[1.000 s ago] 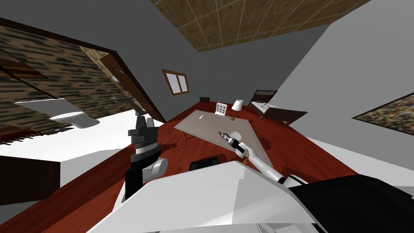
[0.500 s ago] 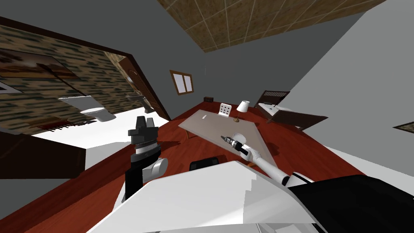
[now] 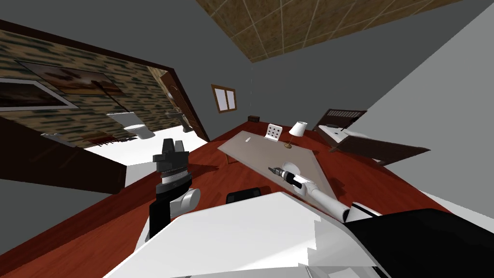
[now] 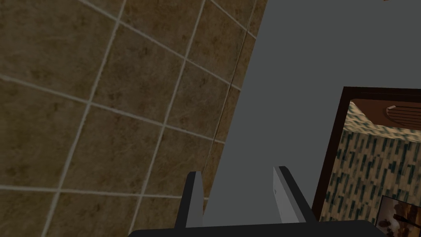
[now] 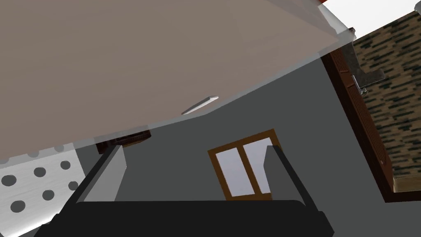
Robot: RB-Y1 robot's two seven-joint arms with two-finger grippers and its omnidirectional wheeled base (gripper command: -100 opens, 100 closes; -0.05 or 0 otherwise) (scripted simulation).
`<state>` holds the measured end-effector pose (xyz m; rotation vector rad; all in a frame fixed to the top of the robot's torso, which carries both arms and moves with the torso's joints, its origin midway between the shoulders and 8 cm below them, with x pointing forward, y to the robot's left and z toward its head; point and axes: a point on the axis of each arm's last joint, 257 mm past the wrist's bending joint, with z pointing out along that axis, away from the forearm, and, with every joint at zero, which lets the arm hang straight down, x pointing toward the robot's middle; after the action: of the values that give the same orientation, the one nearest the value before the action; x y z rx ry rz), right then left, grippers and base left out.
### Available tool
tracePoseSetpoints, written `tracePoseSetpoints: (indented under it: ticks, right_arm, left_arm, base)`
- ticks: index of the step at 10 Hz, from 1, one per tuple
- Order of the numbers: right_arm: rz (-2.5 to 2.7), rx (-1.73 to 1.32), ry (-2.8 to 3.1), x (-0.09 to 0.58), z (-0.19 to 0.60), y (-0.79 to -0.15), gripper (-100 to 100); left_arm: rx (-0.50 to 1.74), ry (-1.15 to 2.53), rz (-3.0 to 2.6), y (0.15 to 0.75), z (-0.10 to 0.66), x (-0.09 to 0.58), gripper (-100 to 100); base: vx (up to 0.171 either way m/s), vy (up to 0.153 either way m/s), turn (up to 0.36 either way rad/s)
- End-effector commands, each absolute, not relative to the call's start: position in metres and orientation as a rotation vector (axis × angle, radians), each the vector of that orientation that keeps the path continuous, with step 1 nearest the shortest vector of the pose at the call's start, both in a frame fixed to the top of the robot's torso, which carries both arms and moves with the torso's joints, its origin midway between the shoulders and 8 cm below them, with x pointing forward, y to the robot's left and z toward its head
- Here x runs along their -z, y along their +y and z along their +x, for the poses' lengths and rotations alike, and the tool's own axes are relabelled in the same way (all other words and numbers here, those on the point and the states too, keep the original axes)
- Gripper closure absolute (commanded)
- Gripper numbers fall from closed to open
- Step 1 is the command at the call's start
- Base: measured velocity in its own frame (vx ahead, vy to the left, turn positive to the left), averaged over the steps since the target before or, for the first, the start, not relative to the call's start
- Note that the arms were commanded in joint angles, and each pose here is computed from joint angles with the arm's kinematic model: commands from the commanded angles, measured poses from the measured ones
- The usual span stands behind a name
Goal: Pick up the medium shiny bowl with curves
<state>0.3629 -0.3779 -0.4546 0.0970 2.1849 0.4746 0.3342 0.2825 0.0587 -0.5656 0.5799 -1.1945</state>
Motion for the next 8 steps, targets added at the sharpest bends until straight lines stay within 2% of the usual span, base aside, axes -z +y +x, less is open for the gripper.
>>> tracePoseSetpoints:
  ticks: [1,5,8]
  right_arm:
    - [0.086,-0.427,2.226,0.465,0.353,-0.397,-100]
    - [0.05,-0.356,2.29,0.479,0.335,-0.424,-100]
    - [-0.025,-0.229,2.403,0.497,0.298,-0.472,-100]
  left_arm:
    - [1.194,0.58,-0.566,0.282,0.334,-0.059,0]
    - [1.194,0.58,-0.566,0.283,0.334,-0.059,0]
    - [1.194,0.58,-0.566,0.282,0.334,-0.059,0]
  base:
    - [0.016,-0.008,0.094]
    - [0.008,-0.004,0.065]
    - [0.018,-0.017,0.194]
